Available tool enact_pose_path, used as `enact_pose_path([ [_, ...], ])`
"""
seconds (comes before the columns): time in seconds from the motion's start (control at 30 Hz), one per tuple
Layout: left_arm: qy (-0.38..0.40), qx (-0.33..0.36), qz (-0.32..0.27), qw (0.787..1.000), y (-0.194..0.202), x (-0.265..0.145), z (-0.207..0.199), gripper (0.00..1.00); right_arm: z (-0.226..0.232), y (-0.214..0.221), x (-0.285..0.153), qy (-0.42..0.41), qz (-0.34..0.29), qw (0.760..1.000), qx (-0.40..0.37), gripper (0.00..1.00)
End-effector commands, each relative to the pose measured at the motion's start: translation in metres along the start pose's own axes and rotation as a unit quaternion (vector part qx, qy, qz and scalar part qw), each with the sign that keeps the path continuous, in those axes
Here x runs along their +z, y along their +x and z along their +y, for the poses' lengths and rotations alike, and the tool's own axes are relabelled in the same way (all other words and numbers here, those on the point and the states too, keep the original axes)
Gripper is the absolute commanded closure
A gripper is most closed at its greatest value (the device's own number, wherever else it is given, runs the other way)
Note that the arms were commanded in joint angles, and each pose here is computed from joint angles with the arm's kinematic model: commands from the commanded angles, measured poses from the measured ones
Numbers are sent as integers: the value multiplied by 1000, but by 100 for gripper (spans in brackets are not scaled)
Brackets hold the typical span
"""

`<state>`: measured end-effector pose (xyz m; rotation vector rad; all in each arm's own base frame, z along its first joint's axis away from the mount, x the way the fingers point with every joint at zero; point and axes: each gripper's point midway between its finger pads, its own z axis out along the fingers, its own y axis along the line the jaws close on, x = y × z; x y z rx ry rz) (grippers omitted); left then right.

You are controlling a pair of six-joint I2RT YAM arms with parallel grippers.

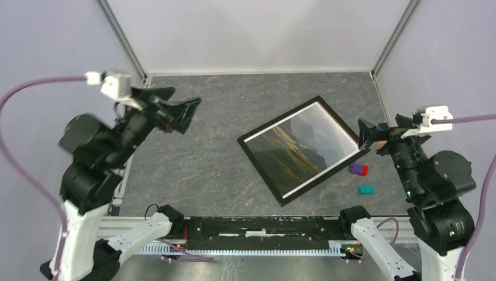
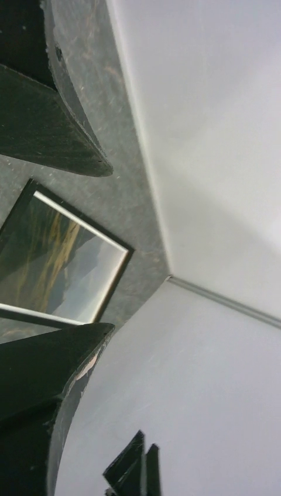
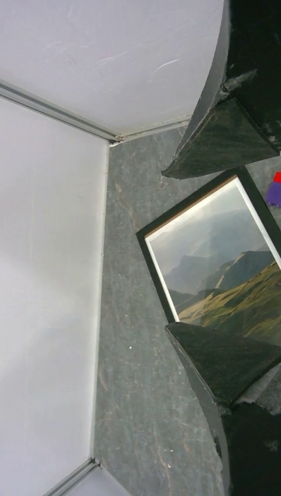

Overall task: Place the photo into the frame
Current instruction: Reset both arms

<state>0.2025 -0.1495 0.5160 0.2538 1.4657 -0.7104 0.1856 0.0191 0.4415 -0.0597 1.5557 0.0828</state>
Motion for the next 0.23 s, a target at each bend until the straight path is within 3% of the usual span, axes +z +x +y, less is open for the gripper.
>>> enact_pose_path([
  [0.0, -53, 29, -77, 995, -32, -30, 18, 0, -2, -25, -15, -2, -60, 998, 6, 2],
  [0.2, -62, 38, -82, 994, -35, -42, 20, 0, -7, -18, -15, 17, -77, 996, 42, 2],
])
